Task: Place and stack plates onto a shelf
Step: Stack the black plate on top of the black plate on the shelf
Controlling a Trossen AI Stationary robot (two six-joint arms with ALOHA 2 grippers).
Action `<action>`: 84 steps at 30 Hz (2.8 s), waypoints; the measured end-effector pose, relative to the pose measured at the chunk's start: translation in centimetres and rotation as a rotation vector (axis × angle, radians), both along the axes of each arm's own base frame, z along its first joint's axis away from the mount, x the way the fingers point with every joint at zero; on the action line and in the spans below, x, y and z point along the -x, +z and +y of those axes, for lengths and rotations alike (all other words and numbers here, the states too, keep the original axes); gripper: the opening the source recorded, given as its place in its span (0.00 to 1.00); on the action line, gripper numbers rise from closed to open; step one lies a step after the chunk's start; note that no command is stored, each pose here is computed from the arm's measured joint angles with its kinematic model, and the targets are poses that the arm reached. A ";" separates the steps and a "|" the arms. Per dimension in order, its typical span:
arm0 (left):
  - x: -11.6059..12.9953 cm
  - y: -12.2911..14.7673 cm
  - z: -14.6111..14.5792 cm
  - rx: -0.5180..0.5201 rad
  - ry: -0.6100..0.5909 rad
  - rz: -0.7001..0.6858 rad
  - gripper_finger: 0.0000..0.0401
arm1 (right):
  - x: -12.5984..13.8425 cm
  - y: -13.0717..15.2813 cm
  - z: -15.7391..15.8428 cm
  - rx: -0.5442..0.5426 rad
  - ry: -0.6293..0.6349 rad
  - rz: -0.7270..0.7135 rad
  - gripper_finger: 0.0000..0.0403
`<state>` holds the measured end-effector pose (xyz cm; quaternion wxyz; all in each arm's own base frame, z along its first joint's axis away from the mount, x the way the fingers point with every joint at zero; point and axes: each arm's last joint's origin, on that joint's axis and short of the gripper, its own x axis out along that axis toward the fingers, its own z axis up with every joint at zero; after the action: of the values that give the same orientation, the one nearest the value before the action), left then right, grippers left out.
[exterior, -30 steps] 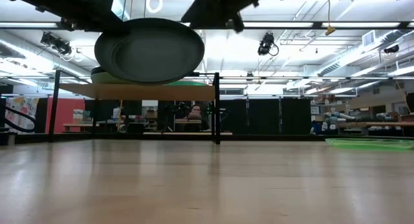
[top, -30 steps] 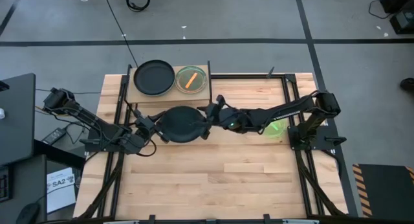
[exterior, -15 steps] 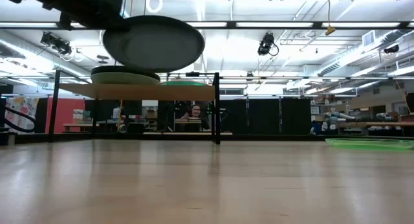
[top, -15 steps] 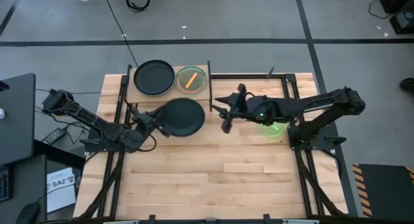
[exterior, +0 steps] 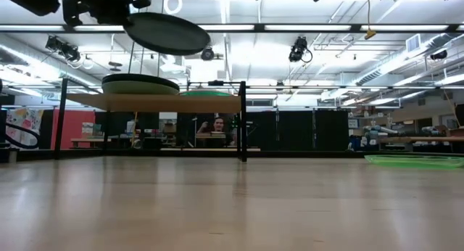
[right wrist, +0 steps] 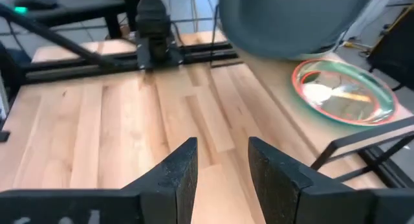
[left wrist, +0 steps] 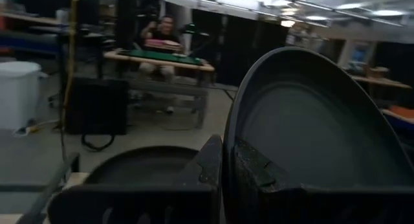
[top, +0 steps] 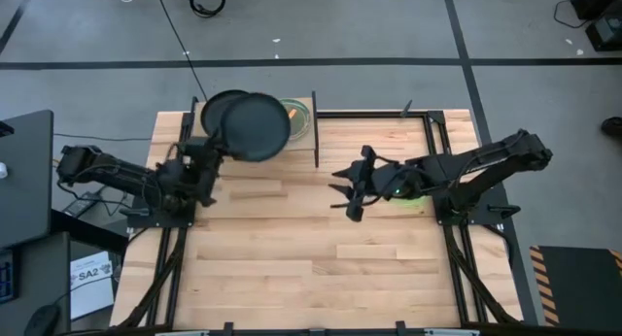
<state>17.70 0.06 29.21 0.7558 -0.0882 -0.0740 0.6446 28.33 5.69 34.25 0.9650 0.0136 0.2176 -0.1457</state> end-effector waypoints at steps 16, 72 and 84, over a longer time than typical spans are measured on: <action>1.3 0.7 4.7 0.002 0.273 -0.162 0.05 | -1.6 -2.1 0.9 0.009 0.032 0.072 0.35; 0.7 -1.3 7.3 0.004 0.408 0.133 0.05 | -1.7 -2.1 0.9 0.009 0.033 0.074 0.35; 0.7 -1.3 7.3 0.004 0.408 0.130 0.16 | -1.7 -2.1 0.9 0.009 0.033 0.074 0.35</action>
<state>16.96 7.33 27.88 0.6125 -0.0311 -0.0401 0.7888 30.01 6.61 32.10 0.9586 0.0002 0.2525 -0.1314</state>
